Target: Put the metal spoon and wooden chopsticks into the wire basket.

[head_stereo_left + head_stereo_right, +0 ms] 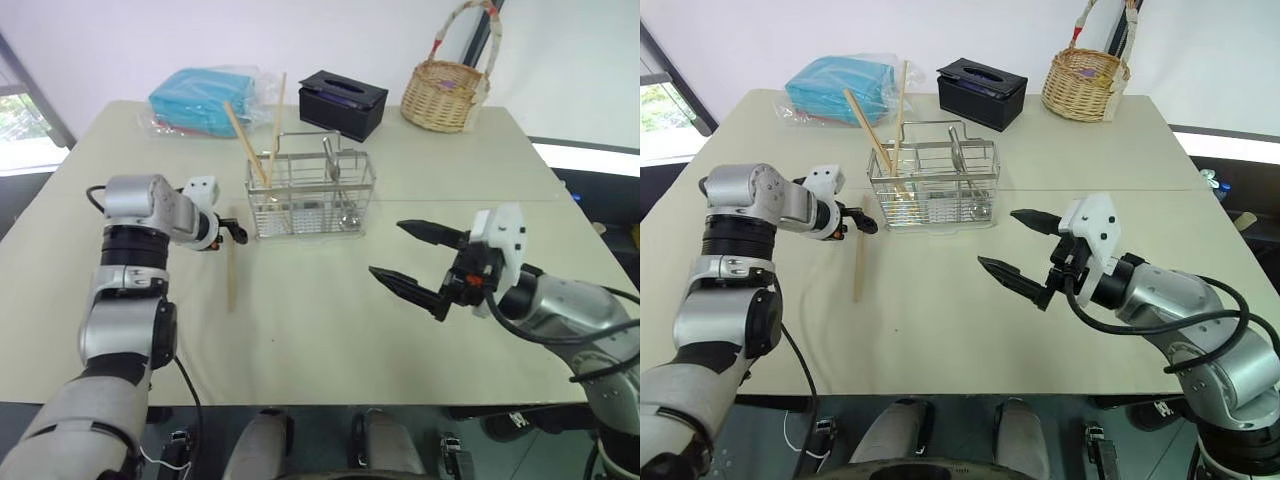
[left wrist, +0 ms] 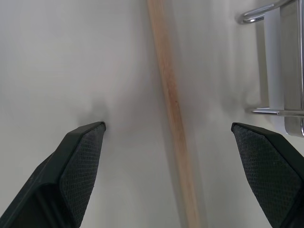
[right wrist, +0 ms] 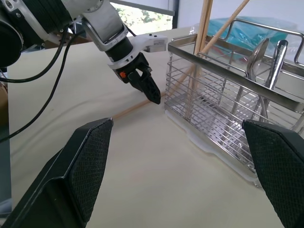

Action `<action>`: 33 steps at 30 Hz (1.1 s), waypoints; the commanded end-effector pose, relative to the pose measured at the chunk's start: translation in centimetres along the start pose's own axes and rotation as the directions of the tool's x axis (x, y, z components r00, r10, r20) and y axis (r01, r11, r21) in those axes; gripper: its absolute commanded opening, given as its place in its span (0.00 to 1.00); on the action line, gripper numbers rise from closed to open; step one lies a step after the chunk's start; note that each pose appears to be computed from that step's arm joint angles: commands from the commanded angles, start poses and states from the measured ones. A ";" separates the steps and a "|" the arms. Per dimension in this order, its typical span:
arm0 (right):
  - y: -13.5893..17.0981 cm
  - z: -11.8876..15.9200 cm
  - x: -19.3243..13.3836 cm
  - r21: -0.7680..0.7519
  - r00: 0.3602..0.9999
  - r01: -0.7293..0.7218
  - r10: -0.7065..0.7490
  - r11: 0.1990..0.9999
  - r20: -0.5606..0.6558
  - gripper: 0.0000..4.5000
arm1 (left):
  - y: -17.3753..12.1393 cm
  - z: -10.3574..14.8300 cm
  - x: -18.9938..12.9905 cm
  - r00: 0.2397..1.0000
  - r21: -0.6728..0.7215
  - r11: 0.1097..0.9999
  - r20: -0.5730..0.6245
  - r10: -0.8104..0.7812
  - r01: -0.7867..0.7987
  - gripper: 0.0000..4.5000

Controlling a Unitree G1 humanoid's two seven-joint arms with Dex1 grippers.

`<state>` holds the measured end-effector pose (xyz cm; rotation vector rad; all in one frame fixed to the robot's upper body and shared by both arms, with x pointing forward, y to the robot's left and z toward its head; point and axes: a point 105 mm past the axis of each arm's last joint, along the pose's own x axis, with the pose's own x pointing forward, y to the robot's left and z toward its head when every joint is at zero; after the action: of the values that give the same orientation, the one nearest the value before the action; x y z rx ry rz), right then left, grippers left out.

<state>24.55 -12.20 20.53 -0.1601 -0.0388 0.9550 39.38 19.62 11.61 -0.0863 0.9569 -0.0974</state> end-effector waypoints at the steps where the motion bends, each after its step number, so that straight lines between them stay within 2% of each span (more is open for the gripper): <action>1: 0.3 1.2 -0.4 -0.042 1.000 0.005 -0.003 0.999 0.030 1.00 | -0.8 0.1 0.3 0.999 0.010 0.999 -0.012 -0.030 0.030 0.72; 4: 0.2 1.2 -0.4 -0.043 1.000 0.007 -0.006 0.999 0.029 1.00 | -0.8 0.5 0.2 1.000 0.004 1.000 -0.002 -0.029 0.029 0.39; 7: 0.2 1.2 -0.4 -0.043 1.000 0.008 -0.007 0.999 0.029 1.00 | -0.6 0.5 0.2 1.000 -0.006 1.000 0.002 -0.022 0.022 0.02; 14: -0.1 1.2 -0.3 -0.050 1.000 -0.008 0.009 0.999 0.020 1.00 | 1.6 1.1 -0.5 0.998 -0.081 0.996 0.062 0.030 -0.025 0.01; 17: -0.2 1.3 -0.3 -0.056 1.000 -0.024 0.025 0.998 0.013 1.00 | 3.6 3.5 -2.0 0.972 -0.141 0.989 0.225 0.064 -0.033 0.01; 18: -0.2 1.3 -0.3 -0.059 1.000 -0.028 0.028 0.998 0.012 1.00 | 4.4 4.9 -3.0 0.942 -0.141 0.989 0.325 0.082 -0.037 0.01; 21: -0.5 1.5 -0.4 -0.068 0.999 -0.031 0.032 0.997 0.009 1.00 | 6.2 9.0 -6.5 0.793 -0.134 0.989 0.594 0.132 -0.064 0.01; 25: -0.8 1.7 -0.5 -0.075 0.999 -0.033 0.033 0.997 0.007 1.00 | 6.6 13.4 -13.4 0.486 -0.104 0.995 0.870 0.088 0.006 0.01; 27: -0.9 1.8 -0.5 -0.077 0.999 -0.034 0.035 0.996 0.005 1.00 | 6.1 14.9 -16.7 0.335 -0.085 0.992 0.941 0.049 0.093 0.01; 29: -0.9 1.8 -0.5 -0.078 0.999 -0.035 0.035 0.996 0.004 1.00 | 5.6 15.8 -18.9 0.232 -0.061 0.983 0.972 0.020 0.173 0.01; 31: -0.9 1.8 -0.3 -0.077 0.999 -0.035 0.036 0.996 0.008 1.00 | 3.1 17.5 -22.9 0.078 0.047 0.935 0.994 -0.080 0.352 0.01; 33: -0.8 1.9 -0.3 -0.073 0.999 -0.037 0.038 0.997 0.011 1.00 | 0.6 18.3 -25.4 -0.024 0.162 0.872 0.985 -0.170 0.463 0.01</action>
<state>25.10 -12.74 21.55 -0.2130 -0.0422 0.9890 41.75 25.21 38.58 -0.4981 -0.4558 -0.2055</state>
